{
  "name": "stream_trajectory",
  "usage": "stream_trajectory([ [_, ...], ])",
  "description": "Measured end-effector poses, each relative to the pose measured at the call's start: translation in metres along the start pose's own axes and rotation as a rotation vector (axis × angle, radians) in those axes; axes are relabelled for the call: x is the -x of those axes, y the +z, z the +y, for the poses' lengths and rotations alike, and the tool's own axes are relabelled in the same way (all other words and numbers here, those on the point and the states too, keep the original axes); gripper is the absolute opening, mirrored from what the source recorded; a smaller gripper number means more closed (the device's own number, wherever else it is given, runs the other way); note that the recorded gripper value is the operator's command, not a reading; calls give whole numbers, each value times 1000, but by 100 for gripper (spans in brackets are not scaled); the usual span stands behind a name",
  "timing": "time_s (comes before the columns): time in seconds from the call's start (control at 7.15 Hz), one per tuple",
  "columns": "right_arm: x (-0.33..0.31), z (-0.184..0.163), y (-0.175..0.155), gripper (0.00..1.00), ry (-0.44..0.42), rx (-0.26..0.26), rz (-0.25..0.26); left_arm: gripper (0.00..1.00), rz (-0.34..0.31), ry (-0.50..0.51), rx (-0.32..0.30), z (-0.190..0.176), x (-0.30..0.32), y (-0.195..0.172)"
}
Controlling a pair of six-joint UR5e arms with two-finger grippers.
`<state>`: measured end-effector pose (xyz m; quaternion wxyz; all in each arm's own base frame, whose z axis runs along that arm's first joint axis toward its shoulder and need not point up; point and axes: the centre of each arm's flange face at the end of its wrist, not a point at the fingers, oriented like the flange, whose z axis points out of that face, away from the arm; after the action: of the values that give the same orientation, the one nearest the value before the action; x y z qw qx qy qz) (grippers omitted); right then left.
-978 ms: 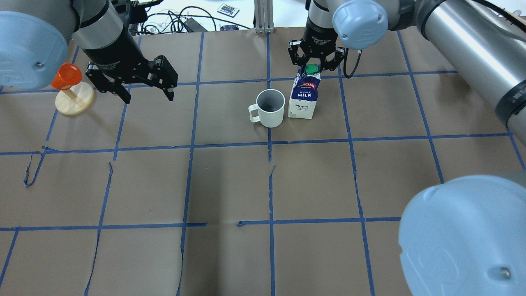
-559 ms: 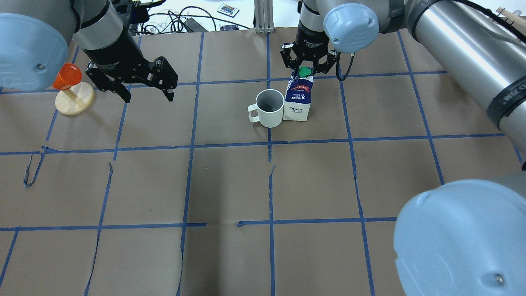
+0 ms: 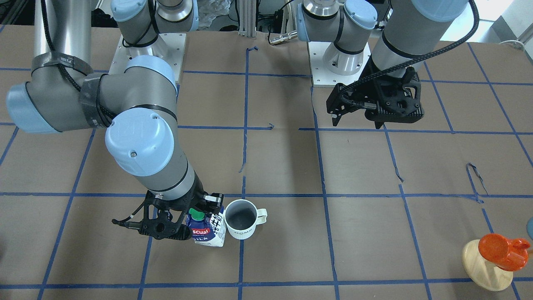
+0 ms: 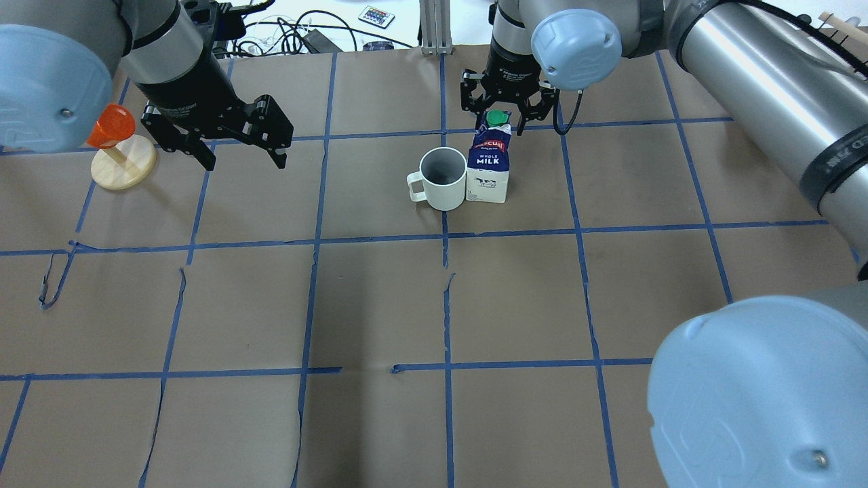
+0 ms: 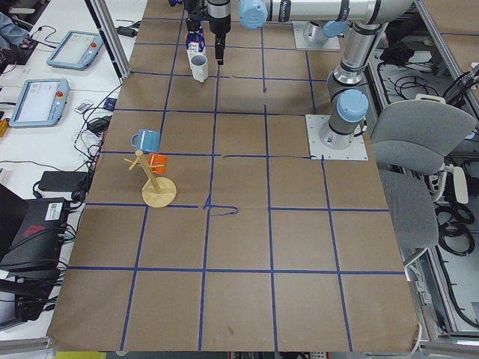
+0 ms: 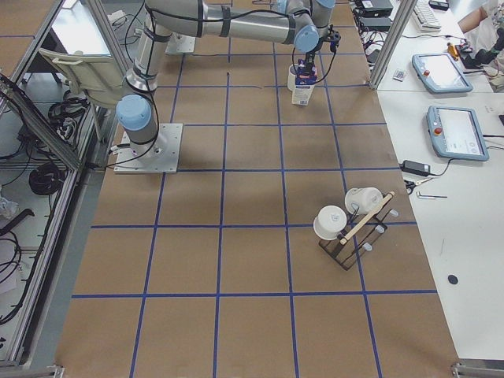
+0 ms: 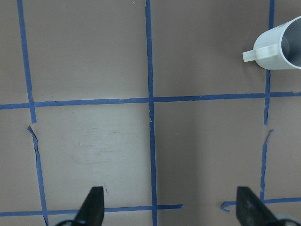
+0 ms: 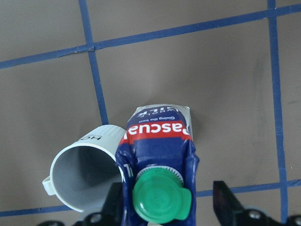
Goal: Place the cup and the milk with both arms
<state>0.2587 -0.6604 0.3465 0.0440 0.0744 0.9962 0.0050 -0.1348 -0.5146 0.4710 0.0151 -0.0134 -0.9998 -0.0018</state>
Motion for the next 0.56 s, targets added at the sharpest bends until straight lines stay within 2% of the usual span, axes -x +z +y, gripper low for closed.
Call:
stream_trajectory([
  [0.28,-13,1,-24,100,6,-28,-1,100,0,-1,-1,0,1,0],
  [0.56,-62,10,-78,100,-5,-28,5,100,0,-1,-1,1,1,-1],
])
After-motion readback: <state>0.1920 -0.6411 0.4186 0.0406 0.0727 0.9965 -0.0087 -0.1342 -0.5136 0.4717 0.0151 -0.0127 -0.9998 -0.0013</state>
